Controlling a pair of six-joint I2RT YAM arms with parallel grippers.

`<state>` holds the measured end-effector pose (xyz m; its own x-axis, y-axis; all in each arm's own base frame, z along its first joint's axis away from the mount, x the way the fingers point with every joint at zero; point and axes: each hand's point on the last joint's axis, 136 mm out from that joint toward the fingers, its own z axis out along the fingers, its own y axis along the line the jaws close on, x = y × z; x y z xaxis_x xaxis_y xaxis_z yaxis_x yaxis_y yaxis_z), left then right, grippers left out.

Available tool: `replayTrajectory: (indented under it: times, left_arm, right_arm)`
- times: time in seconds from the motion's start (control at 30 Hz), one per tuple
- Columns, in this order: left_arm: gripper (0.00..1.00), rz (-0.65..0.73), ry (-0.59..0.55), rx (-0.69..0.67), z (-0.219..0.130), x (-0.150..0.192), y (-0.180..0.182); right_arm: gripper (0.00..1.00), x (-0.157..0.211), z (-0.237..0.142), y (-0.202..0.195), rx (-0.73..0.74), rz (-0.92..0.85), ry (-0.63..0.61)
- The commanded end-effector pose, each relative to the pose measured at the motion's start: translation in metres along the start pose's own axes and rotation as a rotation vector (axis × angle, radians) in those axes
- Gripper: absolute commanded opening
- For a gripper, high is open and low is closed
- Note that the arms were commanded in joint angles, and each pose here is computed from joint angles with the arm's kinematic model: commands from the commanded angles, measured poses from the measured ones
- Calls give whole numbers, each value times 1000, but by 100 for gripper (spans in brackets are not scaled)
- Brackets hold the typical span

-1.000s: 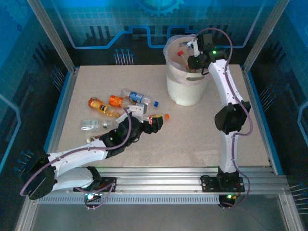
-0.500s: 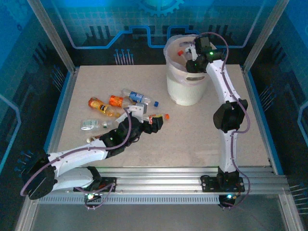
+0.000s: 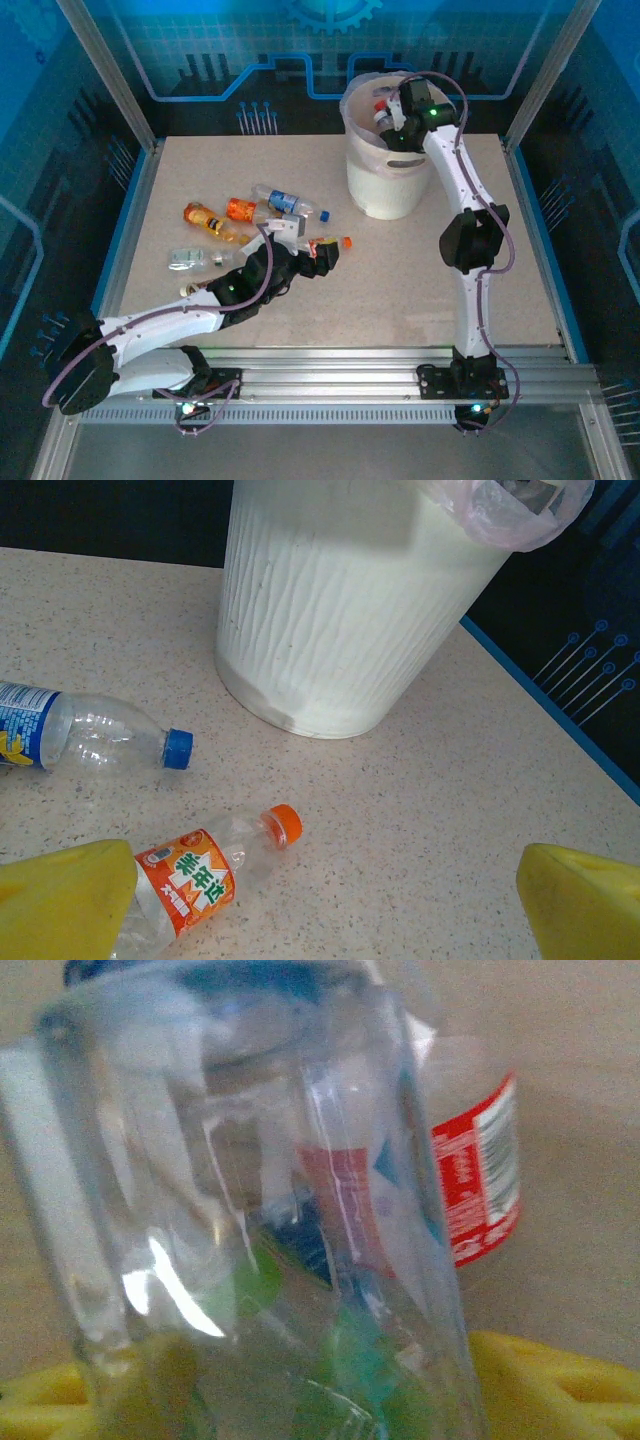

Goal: Put the plastic bottles in the bin

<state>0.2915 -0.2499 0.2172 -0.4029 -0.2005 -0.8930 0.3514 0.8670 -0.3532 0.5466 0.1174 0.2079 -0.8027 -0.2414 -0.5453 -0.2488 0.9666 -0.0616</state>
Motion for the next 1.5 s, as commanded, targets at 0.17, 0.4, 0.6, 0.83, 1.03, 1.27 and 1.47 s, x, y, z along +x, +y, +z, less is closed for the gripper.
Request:
replayTrajectory:
  times: [0.17,0.4,0.6,0.83,1.03,1.27,1.47]
  left_arm:
    - [99,-18,-16,-14,1,-9,1]
    - [99,-21,-12,-30,1,-9,3]
    - [99,-19,-19,-58,-1,-11,8]
    - [99,3,-11,-98,-3,-12,15]
    - [99,64,34,-95,-2,-9,19]
    - [99,159,155,-81,7,0,37]
    - [99,317,311,-51,22,22,42]
  right_arm:
    - [84,42,5,57,-162,-77,166]
    - [86,35,-19,88,-329,-60,133]
    - [88,35,-31,113,-450,-26,137]
    - [89,31,-41,108,-330,-55,115]
    - [94,16,-69,64,-89,-45,42]
    - [100,-1,-136,32,63,-24,-98]
    - [100,-1,-191,18,113,12,-211]
